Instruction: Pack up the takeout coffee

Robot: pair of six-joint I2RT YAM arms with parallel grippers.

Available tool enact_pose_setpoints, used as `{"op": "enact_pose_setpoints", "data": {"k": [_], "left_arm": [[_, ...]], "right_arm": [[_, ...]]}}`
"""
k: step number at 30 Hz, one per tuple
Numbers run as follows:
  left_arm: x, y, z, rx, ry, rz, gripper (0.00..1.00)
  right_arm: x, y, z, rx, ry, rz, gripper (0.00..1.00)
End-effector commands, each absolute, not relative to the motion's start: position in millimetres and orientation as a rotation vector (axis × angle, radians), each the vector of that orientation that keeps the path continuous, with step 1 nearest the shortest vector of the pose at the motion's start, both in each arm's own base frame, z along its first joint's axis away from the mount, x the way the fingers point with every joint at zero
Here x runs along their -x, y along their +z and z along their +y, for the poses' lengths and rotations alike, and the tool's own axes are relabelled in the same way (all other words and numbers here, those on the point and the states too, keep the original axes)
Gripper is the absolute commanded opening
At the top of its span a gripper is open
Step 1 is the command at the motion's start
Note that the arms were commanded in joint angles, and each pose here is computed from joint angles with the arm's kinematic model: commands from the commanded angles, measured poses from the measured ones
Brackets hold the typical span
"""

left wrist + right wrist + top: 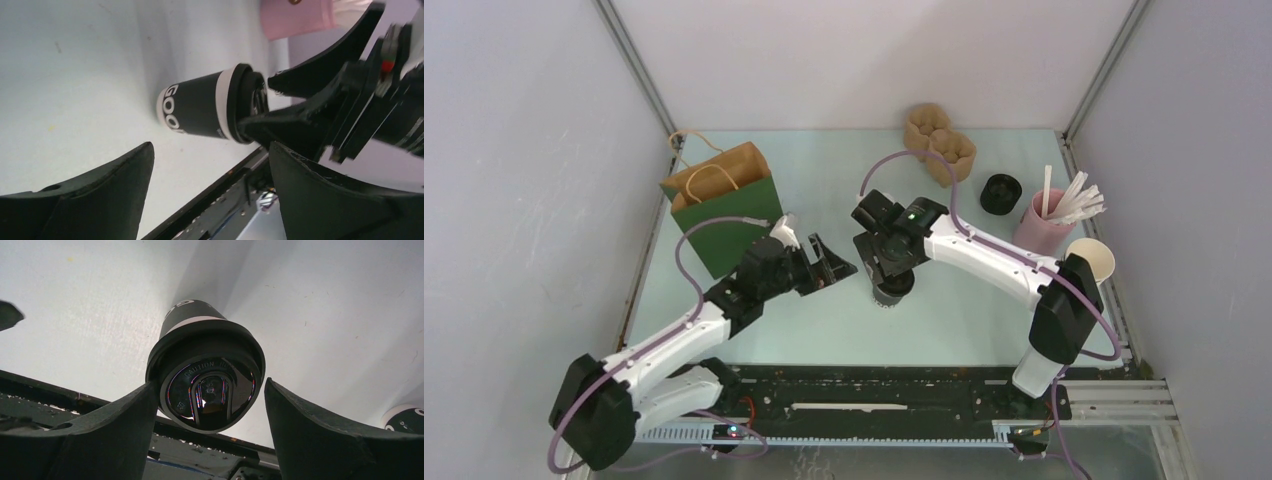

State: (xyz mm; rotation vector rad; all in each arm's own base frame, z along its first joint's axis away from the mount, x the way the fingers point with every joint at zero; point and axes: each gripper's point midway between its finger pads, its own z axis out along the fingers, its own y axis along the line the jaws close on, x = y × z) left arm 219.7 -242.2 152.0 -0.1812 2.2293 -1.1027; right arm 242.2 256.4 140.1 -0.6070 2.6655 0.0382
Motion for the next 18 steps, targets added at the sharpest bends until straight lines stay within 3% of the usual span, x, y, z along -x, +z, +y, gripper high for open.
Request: {"op": "enact_pose_setpoints", "data": {"k": [1, 12, 18], "left_arm": [[-225.9, 174.3, -268.1, 0.242, -1.427, 2.138, 0.88], [-253.2, 153.2, -250.8, 0.403, -1.444, 2.147, 0.71], [-254.6, 148.4, -243.8, 0.449, -1.443, 2.121, 0.70]], "right_arm": [[-242.1, 148.5, 260.9, 0.611, 0.096, 2.626, 0.85], [-243.6, 131.5, 255.5, 0.715, 0.110, 2.540, 0.78], [-236.3, 137.8, 265.8, 0.963, 0.241, 2.393, 0.77]]}}
